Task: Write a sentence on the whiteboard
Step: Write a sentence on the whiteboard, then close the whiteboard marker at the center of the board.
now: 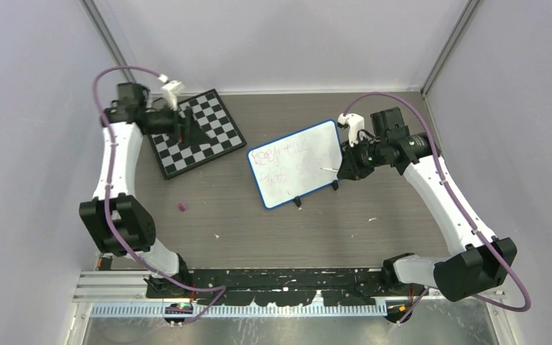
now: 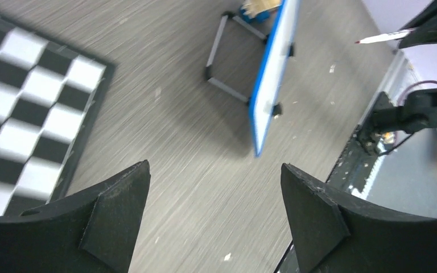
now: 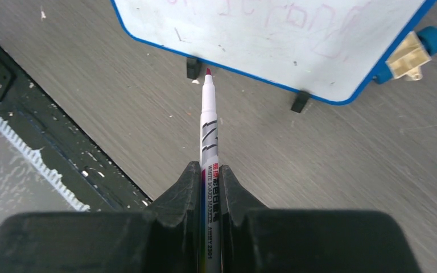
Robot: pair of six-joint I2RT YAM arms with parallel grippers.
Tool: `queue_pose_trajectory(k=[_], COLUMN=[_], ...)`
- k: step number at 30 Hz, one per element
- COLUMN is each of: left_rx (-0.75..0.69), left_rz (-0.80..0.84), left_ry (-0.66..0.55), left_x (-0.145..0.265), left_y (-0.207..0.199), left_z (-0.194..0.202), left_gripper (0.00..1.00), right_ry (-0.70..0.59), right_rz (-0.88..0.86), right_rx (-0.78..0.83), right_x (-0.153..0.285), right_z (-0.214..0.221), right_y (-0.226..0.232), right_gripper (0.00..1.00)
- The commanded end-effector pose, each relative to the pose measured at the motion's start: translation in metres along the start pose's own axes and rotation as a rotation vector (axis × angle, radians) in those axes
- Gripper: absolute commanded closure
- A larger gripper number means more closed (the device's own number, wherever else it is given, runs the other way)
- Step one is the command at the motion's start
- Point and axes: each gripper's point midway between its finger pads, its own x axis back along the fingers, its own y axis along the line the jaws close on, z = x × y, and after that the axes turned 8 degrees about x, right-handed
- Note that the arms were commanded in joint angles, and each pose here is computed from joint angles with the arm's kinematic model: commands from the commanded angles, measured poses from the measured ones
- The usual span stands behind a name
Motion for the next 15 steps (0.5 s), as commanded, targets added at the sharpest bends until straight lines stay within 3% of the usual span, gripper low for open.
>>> queue_pose_trajectory(k=[1,7,15], left_rx=[0.072,0.123,0.021], left_rz=[-0.089,-0.311,-0.511], left_ry=[0.077,0.218,0.375], left_x=[0.053,0.081,0.083], left_y=[0.021,0.078,0.106], left_z=[0.052,0.113,0.171], left_gripper=[0.16,0.23,0.26], right_ry=[-0.065,-0.051,-0.051], right_rz=[-0.074,-0.132,-0.146], right_rx=[-0.028,-0.066,-0.089], right_x=[-0.009,-0.020,-0.015], right_z=[-0.008,0.000,0.005], right_y=[0.011,0.019,0.027], right_gripper=[1.00,1.00,1.00])
